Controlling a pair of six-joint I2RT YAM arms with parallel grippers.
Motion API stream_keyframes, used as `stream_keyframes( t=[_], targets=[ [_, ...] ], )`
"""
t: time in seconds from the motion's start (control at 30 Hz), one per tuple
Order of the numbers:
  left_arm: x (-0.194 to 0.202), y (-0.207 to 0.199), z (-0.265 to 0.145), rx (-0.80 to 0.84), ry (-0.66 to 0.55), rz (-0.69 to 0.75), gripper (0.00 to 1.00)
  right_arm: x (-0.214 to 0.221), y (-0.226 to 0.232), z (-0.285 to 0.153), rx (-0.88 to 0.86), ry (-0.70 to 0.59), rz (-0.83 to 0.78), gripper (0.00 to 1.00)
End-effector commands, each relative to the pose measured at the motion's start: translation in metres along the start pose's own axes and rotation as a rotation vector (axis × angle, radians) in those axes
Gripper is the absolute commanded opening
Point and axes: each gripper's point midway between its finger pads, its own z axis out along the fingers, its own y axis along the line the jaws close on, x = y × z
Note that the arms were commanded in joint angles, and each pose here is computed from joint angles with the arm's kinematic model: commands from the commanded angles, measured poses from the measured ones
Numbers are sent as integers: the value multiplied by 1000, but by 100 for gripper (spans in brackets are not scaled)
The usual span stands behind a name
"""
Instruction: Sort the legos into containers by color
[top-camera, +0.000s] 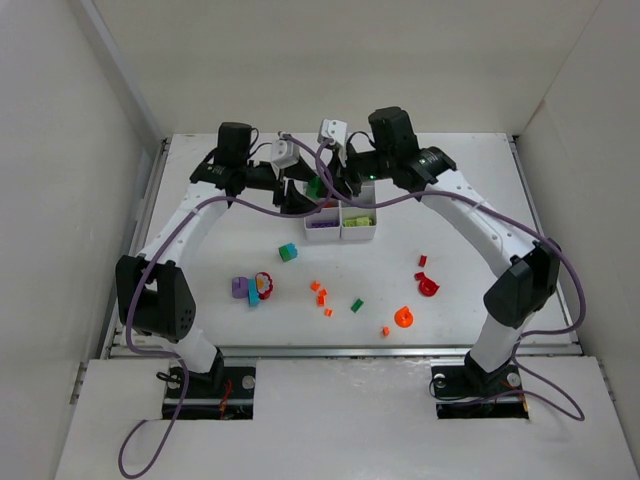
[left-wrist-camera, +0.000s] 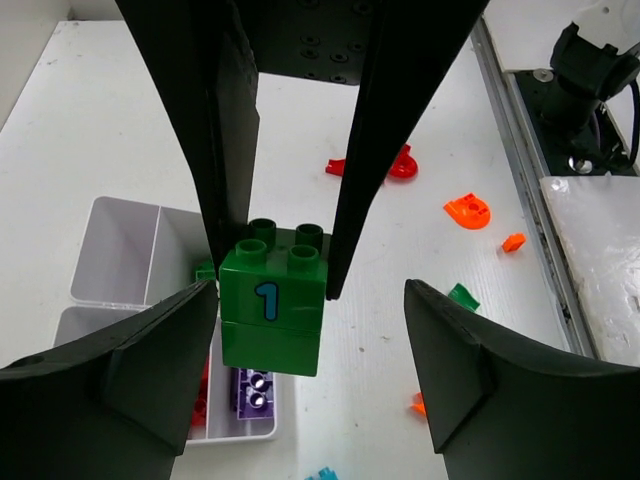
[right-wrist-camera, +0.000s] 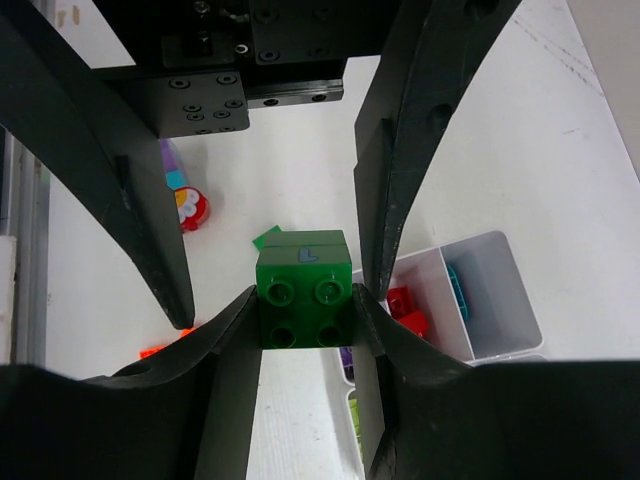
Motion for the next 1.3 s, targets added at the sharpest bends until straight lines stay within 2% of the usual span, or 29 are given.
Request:
stream_keyframes(
  t=[0.0, 0.13, 0.27, 0.3, 0.33, 0.43, 0.53, 0.7, 0.8, 0.83, 0.93, 1.03, 1.13, 1.2, 1.27],
  targets=[
    [-12, -8, -4, 8, -6, 54, 72, -33, -1, -16, 40, -72, -78, 0],
    [-10, -8, -3, 12, -1, 45, 63, -37, 2, -19, 35, -83, -84, 0],
    [-10, -8, -3, 12, -1, 45, 49, -35, 5, -17, 15, -84, -79, 0],
    [-9, -9, -3, 13, 1, 37, 45, -33, 6, -17, 12, -78, -73, 0],
    [-9, -9, -3, 13, 1, 36, 36, -33, 6, -17, 12, -78, -73, 0],
    [-8, -8, -4, 6, 7, 37, 22, -34, 8, -17, 2, -82, -73, 0],
    [-10, -6, -3, 2, 1, 36, 0, -34, 10, -17, -6, -86, -74, 0],
    [2, -2, -5, -36, 38, 27, 0, -31, 0, -30, 38, -87, -33, 0],
    [40, 2, -10, -104, 148, 8, 0, -30, -36, -64, 153, -141, 34, 0],
    [57, 13, -16, -174, 215, 5, 0, -33, -43, -74, 181, -160, 70, 0],
    [99, 24, -29, -275, 325, -33, 0, -26, -57, -86, 259, -135, 99, 0],
    [113, 22, -34, -306, 340, -71, 0, -22, -55, -86, 254, -122, 113, 0],
    [109, 30, -35, -357, 325, -83, 0, -10, -60, -81, 280, -108, 190, 0],
    [107, 39, -37, -403, 316, -92, 0, 14, -73, -72, 331, -45, 302, 0],
    [103, 41, -37, -441, 293, -140, 0, 51, -88, -65, 406, 89, 424, 0]
  ],
)
